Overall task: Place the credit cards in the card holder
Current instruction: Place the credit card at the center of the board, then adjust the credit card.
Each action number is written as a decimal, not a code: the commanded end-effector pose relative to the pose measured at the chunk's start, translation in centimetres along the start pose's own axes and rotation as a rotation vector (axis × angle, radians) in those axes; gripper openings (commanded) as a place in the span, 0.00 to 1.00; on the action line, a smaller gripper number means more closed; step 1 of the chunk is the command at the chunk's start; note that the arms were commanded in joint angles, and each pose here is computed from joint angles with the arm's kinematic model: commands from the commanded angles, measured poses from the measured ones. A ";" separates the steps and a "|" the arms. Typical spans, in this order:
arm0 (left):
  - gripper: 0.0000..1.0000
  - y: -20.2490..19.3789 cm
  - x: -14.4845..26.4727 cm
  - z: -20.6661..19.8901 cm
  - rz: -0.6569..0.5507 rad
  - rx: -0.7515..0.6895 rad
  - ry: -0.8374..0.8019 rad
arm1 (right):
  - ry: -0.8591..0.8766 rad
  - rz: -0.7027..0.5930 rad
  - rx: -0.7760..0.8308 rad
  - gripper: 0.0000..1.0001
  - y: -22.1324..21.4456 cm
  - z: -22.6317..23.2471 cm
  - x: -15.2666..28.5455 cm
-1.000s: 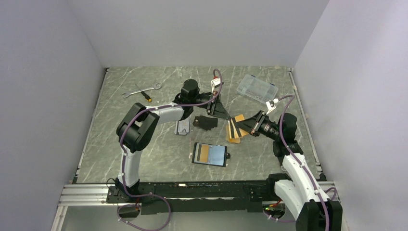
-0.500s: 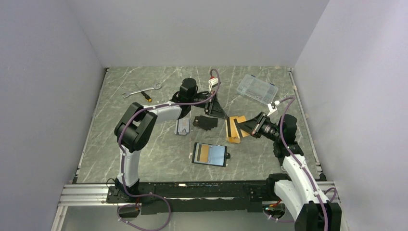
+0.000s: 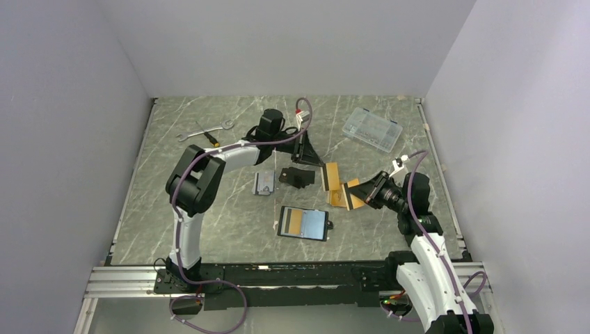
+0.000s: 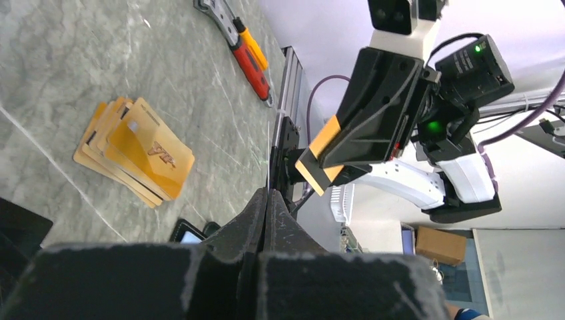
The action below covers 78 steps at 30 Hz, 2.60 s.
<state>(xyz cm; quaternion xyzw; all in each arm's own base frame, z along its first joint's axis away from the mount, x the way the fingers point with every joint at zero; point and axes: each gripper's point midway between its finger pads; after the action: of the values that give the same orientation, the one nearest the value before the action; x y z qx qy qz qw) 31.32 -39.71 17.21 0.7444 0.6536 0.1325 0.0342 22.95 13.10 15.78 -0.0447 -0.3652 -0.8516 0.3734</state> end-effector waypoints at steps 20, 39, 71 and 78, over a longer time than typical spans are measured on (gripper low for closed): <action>0.12 1.6 -6.5 10.7 0.074 -0.157 0.359 | 0.062 -0.036 0.005 0.09 0.2 1.6 1.0; 0.99 -1.6 -0.5 -6.5 0.114 -0.298 0.011 | 0.228 -0.026 0.061 0.09 0.9 5.1 1.7; 0.02 -8.0 2.0 -11.6 0.247 -0.354 -0.261 | 0.380 0.118 0.179 0.09 0.0 12.2 -0.2; 0.00 -7.5 2.3 -11.9 0.235 -0.372 -0.255 | 0.330 0.137 0.157 0.28 -1.1 10.9 0.2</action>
<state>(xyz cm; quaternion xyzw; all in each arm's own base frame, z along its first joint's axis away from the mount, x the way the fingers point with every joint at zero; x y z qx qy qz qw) 21.46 -38.29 23.95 0.8209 0.5273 0.1320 0.1750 20.40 20.91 22.63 0.0976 -0.3474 -0.7911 0.4939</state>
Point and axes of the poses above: each gripper's point midway between its finger pads, its own x axis back along the fingers, its own z axis along the line the jaws close on, y = z × x, and after that the axes turned 11 degrees about x, right-handed
